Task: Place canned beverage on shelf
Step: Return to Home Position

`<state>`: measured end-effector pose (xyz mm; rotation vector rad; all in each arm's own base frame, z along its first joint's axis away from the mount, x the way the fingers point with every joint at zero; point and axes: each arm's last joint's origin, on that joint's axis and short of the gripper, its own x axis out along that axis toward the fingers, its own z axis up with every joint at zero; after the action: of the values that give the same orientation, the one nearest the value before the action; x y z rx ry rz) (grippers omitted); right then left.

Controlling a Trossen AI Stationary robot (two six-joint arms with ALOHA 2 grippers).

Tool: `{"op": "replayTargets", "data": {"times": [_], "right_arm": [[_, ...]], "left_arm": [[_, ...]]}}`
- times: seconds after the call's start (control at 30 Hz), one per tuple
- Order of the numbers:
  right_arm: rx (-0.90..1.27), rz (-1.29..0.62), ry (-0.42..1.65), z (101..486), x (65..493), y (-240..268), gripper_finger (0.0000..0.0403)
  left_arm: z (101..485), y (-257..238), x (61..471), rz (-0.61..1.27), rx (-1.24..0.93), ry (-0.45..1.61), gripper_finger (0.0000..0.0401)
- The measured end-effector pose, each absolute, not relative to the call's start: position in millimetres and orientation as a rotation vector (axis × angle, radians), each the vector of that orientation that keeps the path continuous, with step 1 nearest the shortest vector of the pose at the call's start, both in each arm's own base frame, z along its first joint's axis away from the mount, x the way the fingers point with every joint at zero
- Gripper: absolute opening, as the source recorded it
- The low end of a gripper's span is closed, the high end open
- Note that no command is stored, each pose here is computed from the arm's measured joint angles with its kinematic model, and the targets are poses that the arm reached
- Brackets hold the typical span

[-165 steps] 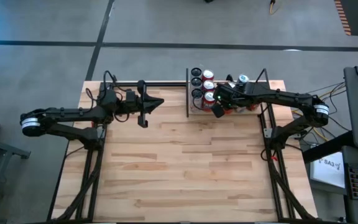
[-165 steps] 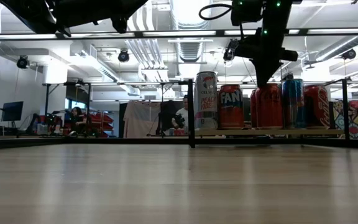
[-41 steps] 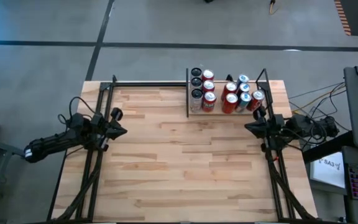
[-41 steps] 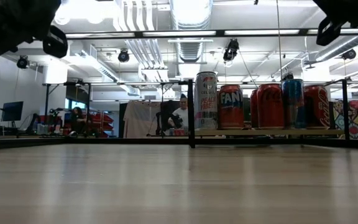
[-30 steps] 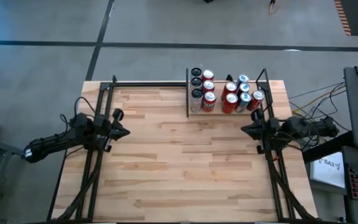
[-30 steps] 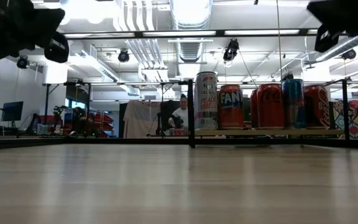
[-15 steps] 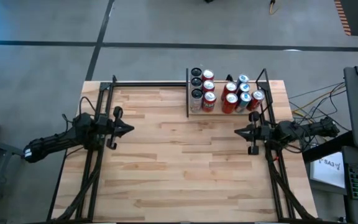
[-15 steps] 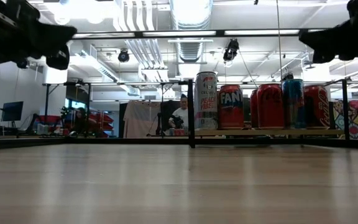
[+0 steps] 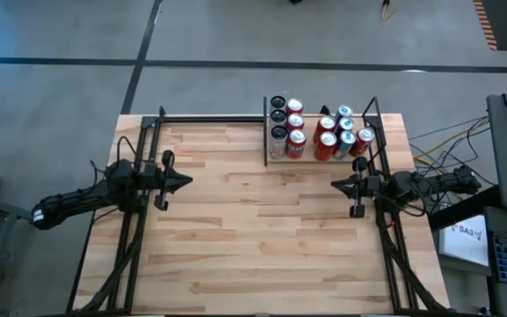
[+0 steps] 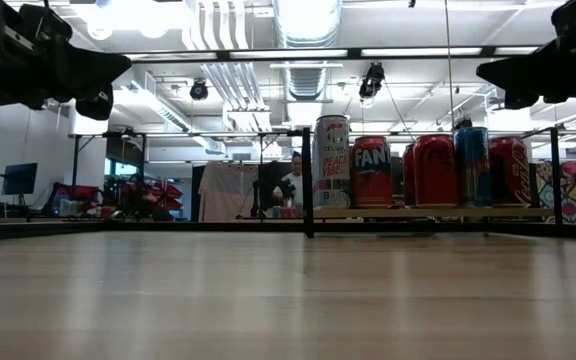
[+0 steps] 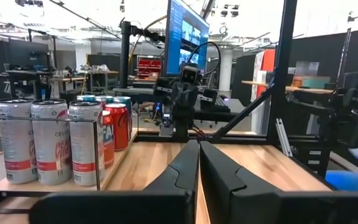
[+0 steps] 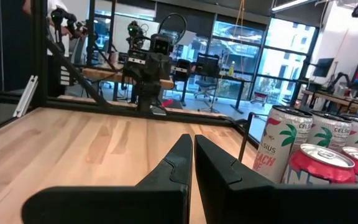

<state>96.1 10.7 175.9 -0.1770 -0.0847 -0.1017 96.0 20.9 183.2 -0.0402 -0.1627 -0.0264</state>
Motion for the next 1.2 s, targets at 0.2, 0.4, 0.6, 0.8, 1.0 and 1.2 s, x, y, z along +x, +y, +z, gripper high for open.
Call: {"op": "replayTargets", "data": {"times": [0.2,0.4,0.6,0.8,1.0,1.2], "right_arm": [[-0.159,-0.101,-0.085,175.8,96.1,10.7,0.0009],[-0.160,-0.101,-0.085,175.6,96.1,10.7,0.0009],[-0.159,-0.101,-0.085,175.7,96.1,10.7,0.0009],[-0.159,-0.101,-0.085,175.7,96.1,10.7,0.0009],[-0.159,-0.101,-0.085,175.7,96.1,10.7,0.0009],[-0.160,-0.101,-0.084,175.5,96.1,10.7,0.0009]], "left_arm": [[184.5,21.1,96.5,-0.025,-0.042,-0.156,0.0000],[184.2,21.2,97.0,-0.025,-0.045,-0.148,0.0000],[184.0,21.4,97.5,-0.025,-0.047,-0.142,0.0000],[183.7,21.6,98.0,-0.024,-0.049,-0.136,0.0000],[183.8,21.5,98.0,-0.025,-0.049,-0.136,0.0000],[184.1,21.5,97.9,-0.024,-0.048,-0.137,0.0000]]}}
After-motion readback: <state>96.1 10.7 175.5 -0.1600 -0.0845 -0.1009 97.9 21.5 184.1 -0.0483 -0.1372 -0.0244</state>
